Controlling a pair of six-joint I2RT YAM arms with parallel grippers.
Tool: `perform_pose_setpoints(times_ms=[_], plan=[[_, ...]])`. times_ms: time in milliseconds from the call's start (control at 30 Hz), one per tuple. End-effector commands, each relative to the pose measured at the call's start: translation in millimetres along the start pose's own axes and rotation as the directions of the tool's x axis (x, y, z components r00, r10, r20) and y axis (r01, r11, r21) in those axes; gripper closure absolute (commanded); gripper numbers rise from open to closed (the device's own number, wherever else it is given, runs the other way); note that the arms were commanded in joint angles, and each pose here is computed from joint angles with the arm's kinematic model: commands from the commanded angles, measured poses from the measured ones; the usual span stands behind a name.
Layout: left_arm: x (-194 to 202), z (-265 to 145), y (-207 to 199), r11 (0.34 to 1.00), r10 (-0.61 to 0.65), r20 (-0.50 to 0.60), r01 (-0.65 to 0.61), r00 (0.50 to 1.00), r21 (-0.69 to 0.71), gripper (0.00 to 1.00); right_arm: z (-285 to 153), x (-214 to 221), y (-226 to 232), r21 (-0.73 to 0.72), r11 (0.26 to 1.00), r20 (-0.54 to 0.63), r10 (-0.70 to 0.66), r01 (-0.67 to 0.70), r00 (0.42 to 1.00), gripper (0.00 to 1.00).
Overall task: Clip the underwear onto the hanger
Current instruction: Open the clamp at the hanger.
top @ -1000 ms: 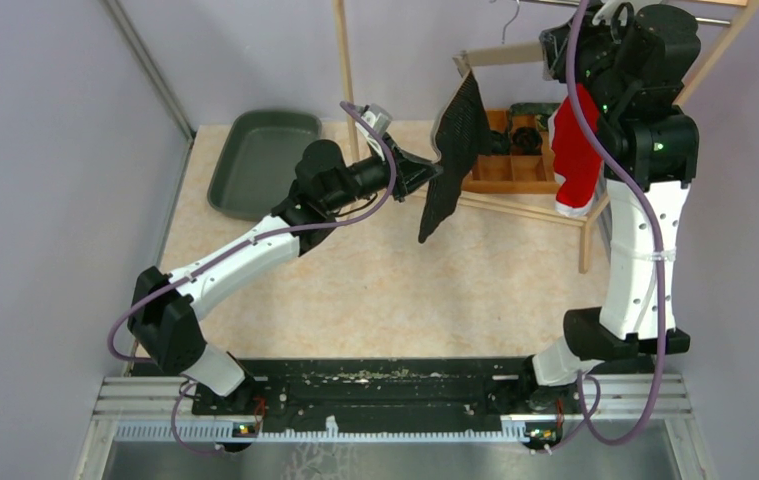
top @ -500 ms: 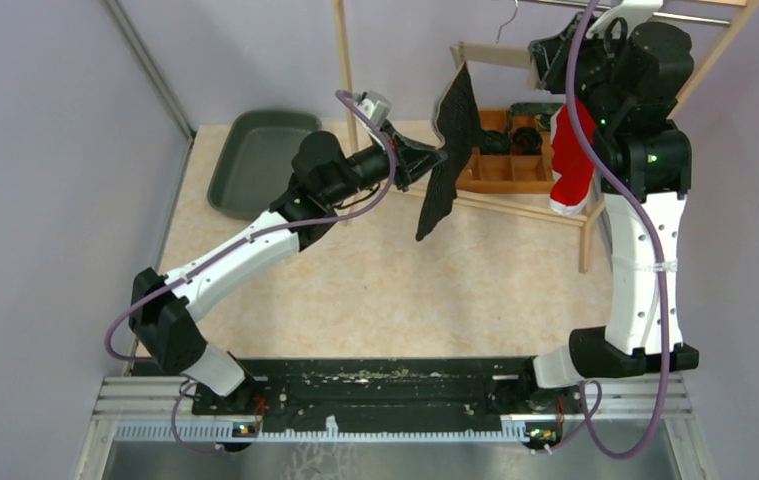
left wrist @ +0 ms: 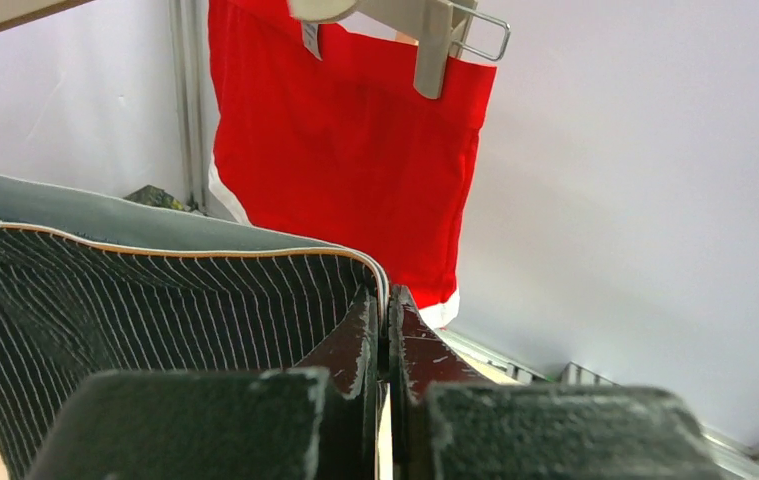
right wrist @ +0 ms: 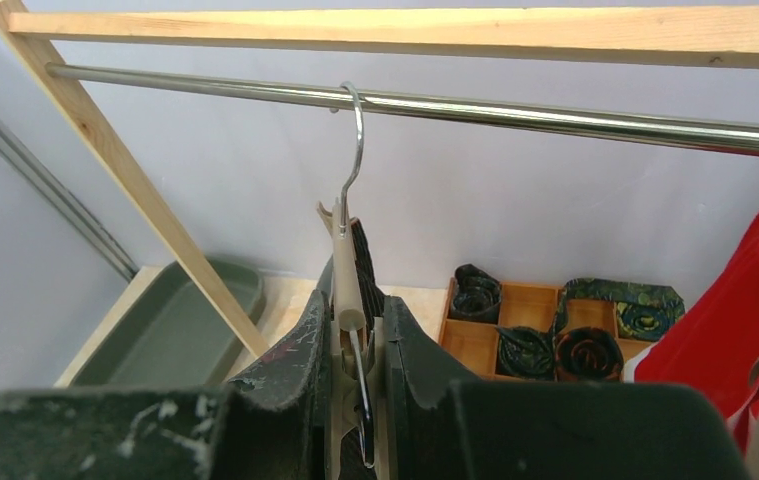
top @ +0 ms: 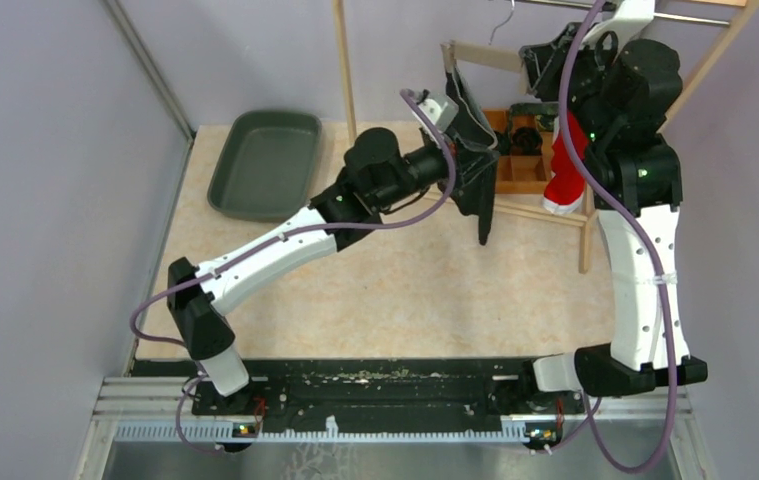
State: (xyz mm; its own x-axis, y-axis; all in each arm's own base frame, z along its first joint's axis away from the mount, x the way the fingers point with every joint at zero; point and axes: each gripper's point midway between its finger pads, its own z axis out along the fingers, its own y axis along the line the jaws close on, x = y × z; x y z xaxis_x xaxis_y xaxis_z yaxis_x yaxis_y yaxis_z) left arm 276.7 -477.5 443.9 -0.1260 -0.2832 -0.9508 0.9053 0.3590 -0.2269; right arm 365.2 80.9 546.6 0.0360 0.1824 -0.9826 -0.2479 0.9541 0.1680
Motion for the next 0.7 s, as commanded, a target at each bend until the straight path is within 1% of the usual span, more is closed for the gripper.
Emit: perform_pose_setpoints(times_ms=[0, 233, 667], plan=[[-8, 13, -14, 0.995, 0.077, -0.001, -0.077, 0.997, -0.057, 1.0, -9, -1, 12, -0.011, 1.0, 0.008, -0.018, 0.019, 1.0, 1.0], [-10, 28, -23, 0.984, 0.125, -0.033, -0.128, 0.992, -0.127, 1.0, -11, 13, 18, -0.02, 0.999, -0.007, -0.029, 0.029, 1.0, 1.0], [-18, 34, -30, 0.976, 0.147, -0.026, -0.149, 0.989, -0.156, 1.0, -9, 41, 32, -0.032, 0.998, -0.049, -0.056, 0.055, 0.997, 1.0]])
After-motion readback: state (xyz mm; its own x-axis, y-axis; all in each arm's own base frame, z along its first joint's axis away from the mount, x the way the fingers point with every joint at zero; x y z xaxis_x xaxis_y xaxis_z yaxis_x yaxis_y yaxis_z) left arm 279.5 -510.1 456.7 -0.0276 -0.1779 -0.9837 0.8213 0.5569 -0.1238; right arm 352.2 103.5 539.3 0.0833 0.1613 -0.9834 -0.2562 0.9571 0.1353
